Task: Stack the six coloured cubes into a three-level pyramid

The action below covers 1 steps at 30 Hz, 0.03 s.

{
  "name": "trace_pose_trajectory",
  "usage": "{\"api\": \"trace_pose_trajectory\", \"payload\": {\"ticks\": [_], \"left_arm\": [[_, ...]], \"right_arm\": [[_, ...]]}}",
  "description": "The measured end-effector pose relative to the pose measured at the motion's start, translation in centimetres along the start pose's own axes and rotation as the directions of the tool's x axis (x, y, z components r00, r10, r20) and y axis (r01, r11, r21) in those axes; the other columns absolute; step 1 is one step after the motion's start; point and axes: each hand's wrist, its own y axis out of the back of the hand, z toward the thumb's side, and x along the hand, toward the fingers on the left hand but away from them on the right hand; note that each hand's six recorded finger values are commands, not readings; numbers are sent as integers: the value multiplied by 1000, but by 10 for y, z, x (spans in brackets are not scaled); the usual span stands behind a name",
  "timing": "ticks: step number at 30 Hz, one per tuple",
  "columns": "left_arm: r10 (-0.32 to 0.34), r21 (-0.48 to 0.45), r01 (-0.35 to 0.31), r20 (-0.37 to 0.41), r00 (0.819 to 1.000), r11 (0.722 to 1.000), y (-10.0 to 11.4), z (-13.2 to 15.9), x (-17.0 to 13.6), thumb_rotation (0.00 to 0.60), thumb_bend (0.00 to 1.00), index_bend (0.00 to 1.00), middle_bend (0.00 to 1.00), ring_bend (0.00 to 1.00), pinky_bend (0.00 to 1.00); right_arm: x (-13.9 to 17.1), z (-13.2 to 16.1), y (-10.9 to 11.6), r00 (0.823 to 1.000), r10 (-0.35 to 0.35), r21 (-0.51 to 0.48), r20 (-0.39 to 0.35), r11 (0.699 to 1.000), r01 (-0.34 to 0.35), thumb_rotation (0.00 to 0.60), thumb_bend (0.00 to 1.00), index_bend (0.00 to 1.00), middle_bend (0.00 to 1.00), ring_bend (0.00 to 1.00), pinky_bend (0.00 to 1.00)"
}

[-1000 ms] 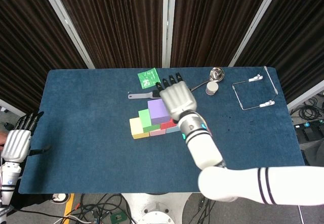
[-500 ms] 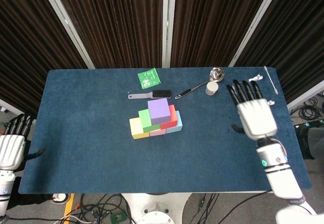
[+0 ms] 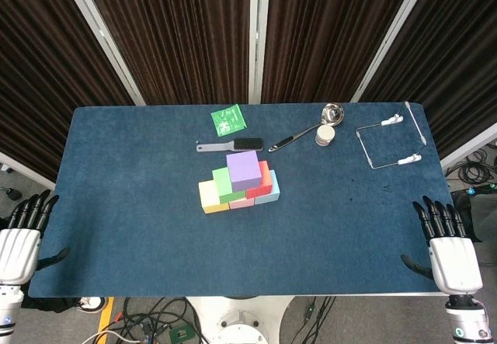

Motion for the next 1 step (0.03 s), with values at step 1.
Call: {"api": "trace_pose_trajectory", "payload": {"ticks": [1], "left_arm": [[-2, 5, 2, 2, 1000, 1000, -1, 1, 0, 600, 26, 61, 8, 0, 100]], "right_arm": [[1, 1, -2, 1000, 0, 0, -2, 1000, 0, 600, 4, 0, 0, 0, 0]]}}
